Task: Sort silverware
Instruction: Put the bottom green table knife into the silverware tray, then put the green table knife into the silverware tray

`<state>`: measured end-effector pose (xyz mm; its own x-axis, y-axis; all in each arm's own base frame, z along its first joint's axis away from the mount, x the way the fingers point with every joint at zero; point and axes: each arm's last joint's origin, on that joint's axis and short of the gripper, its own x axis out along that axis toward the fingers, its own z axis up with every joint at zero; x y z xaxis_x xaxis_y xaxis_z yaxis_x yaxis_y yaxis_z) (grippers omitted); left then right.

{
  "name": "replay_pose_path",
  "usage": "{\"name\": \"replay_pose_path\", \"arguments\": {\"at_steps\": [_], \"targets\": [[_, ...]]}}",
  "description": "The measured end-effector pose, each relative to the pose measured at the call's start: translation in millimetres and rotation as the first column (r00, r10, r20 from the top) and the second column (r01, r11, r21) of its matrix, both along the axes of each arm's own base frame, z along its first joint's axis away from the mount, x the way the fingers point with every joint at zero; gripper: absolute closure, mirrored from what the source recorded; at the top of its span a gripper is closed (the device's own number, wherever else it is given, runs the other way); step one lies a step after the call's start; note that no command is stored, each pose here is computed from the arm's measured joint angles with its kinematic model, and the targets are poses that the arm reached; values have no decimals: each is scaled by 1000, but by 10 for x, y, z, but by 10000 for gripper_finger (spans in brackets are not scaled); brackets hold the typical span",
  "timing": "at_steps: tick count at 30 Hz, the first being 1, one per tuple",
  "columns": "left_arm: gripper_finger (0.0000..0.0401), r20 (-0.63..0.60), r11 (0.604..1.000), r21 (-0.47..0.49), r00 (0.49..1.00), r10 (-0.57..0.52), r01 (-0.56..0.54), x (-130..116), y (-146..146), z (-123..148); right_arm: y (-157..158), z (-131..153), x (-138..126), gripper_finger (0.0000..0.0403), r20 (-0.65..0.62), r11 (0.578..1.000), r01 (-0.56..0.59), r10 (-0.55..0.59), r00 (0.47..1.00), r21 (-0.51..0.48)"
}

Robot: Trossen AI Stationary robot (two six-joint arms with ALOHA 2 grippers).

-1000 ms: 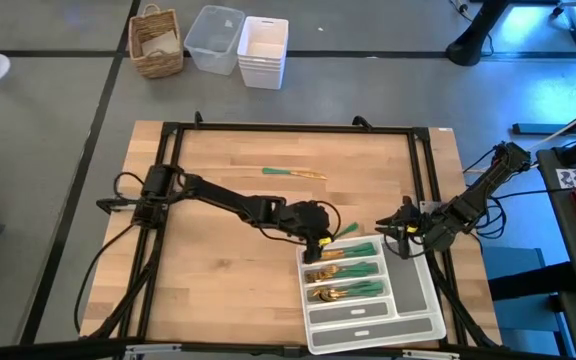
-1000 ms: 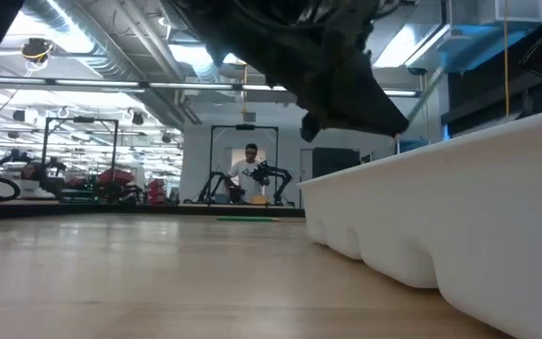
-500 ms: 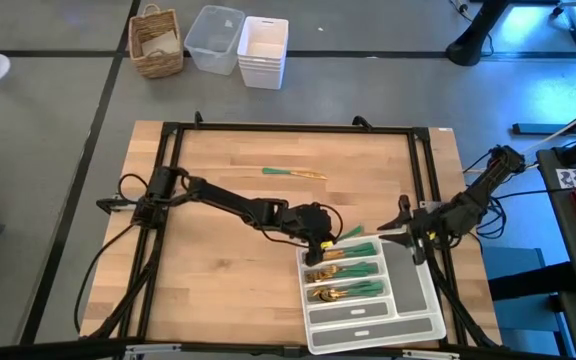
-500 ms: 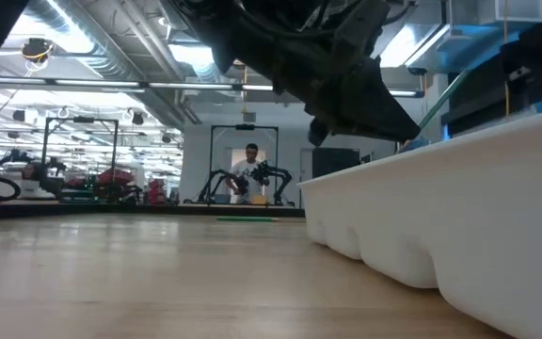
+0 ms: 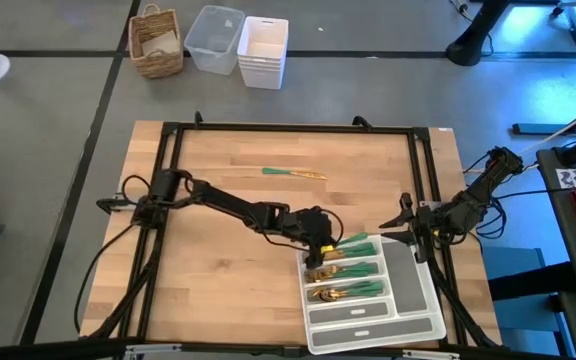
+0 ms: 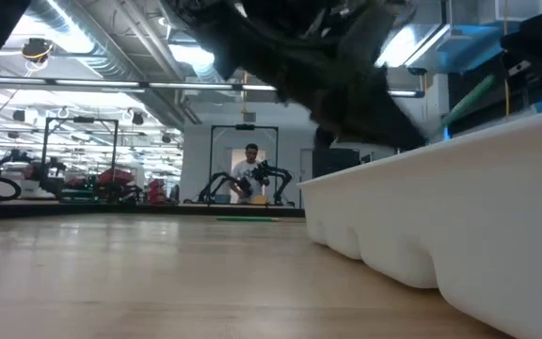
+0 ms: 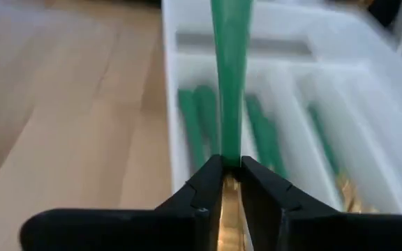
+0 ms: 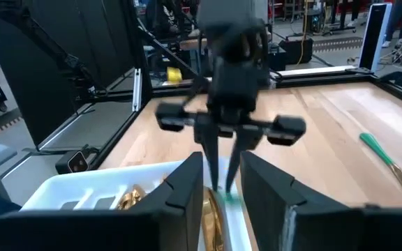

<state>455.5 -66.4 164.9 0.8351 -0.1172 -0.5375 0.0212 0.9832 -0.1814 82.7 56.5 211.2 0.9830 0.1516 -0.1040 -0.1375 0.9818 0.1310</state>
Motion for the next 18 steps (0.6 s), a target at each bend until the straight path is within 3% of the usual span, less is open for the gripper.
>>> {"name": "replay_pose_path", "arguments": {"at_steps": [5,9,15,18], "targets": [[320,-90,1000,-10,996,-2,1,-49,4,-122,11,2,-4,304,-1,999,-44,44,999,5],[293,-53,999,-30,998,19,-20,-28,21,-56,13,4,-5,304,0,999,-52,52,999,8],[288,-14,1000,-8,1000,22,-22,-34,105,79,20,62,4,304,49,998,-49,47,998,40],[292,18,999,-14,999,43,-43,-34,210,198,27,72,23,304,63,1000,-22,22,998,1]]}}
